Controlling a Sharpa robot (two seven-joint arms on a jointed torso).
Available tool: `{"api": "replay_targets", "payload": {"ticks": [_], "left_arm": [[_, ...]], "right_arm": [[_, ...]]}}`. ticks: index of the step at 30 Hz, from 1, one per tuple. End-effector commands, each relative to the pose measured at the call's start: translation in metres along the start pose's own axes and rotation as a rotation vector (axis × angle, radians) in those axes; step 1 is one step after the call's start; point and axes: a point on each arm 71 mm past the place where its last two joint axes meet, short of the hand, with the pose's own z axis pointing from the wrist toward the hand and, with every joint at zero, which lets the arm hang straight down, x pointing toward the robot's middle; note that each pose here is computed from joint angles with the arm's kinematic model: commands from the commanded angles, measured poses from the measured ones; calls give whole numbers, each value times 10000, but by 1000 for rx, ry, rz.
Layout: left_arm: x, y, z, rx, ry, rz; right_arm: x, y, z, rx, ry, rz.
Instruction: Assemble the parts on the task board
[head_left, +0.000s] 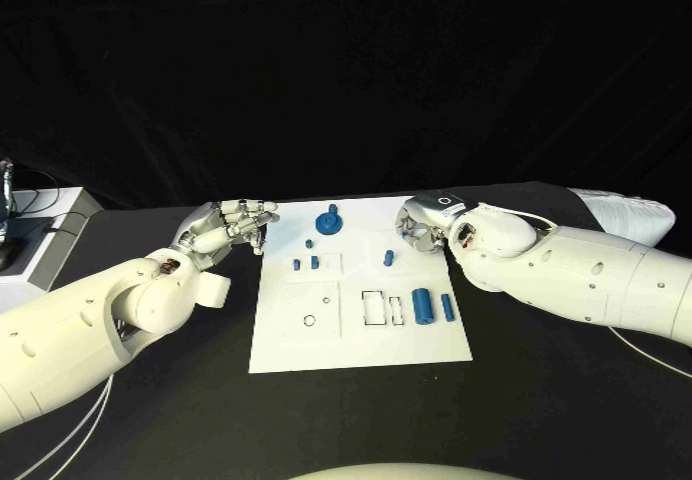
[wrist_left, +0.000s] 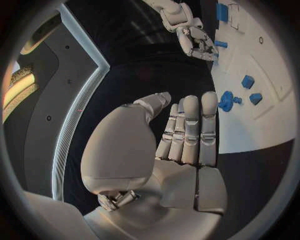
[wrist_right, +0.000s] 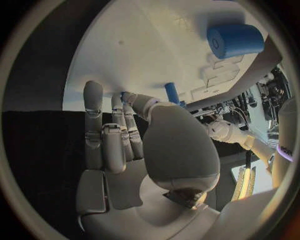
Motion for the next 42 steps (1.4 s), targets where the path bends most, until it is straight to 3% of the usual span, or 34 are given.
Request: {"api": "replay_targets", "payload": {"ticks": [1,14,20,32,37,42], "left_arm": [[3,0,1,2,7,1],[-32,16,0,-9,0,6],[-22,16,4,-8,0,4],[105,4,36,7,29,14],[168,11,42,12,37,3],[170,38,40,8,24,-12]], "right_arm": [[-59,2,-16,2,-65,6],[-307,-42,-137,-1,-115,65],[-386,58,-201,-32,-132,111],[-299,701,-259,-195,-112,155],[-198,957,-247,-255,-117,146],[-49,1171,-234,-298,-98,151]]}}
